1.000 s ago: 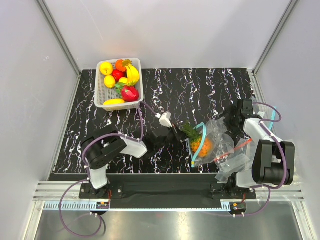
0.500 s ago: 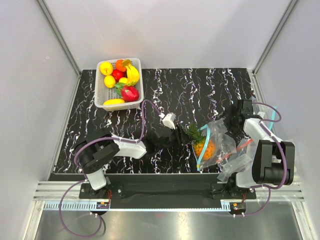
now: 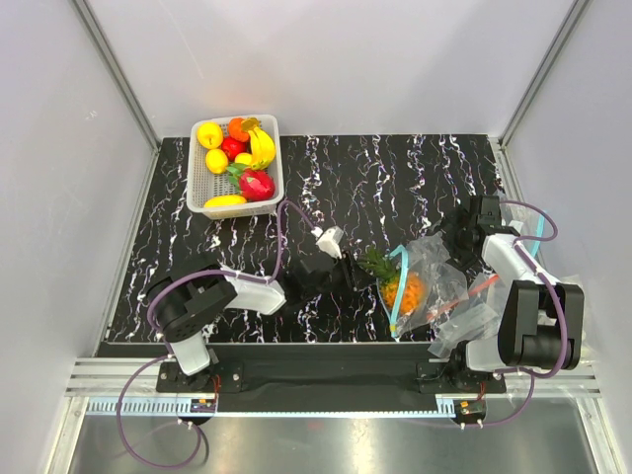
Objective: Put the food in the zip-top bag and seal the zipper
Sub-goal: Place the fake fruit in the zipper food storage bag.
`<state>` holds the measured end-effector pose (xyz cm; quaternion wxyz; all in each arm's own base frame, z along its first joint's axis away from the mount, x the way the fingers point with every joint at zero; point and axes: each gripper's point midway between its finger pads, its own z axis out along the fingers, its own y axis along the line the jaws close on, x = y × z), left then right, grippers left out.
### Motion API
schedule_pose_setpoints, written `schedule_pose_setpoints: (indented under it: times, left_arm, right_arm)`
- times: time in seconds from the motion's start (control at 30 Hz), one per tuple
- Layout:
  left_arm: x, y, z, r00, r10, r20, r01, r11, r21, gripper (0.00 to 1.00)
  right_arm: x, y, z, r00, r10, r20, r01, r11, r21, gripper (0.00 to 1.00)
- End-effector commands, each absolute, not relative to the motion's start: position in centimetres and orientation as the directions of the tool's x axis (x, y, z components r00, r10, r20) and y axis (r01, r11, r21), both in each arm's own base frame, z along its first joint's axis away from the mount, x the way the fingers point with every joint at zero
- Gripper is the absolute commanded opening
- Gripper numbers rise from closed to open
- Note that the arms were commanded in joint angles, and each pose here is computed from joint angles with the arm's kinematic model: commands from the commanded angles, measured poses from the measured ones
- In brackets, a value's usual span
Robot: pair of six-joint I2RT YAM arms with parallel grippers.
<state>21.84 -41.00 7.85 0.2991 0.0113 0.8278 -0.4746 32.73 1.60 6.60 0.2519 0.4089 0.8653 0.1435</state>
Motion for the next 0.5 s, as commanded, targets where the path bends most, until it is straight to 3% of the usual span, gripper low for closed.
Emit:
schedule_pose_setpoints:
  times: [0.0,0.3,0.47]
  left_arm:
    - [21.4,-42.0,10.7,-0.810,-0.283,-0.513,0.368,0.435,-0.822,0.43]
    - [20.7,-39.0,9.3,-0.812,-0.326,-0.484,0.296,0.485,-0.823,0.51]
    - [21.1,-37.1,9.2,-0.786,-0.371,-0.495,0.260,0.527,-0.809,0.66]
  right_arm:
    - [33.9,1.3,8.6,-0.522,0.769,-0.370,0.604,0.639,0.476,1.00]
    - [33.8,1.2,8.6,-0.518,0.770,-0.374,0.605,0.638,0.476,1.00]
    - [33.8,1.2,8.6,-0.517,0.770,-0.374,0.603,0.638,0.478,1.00]
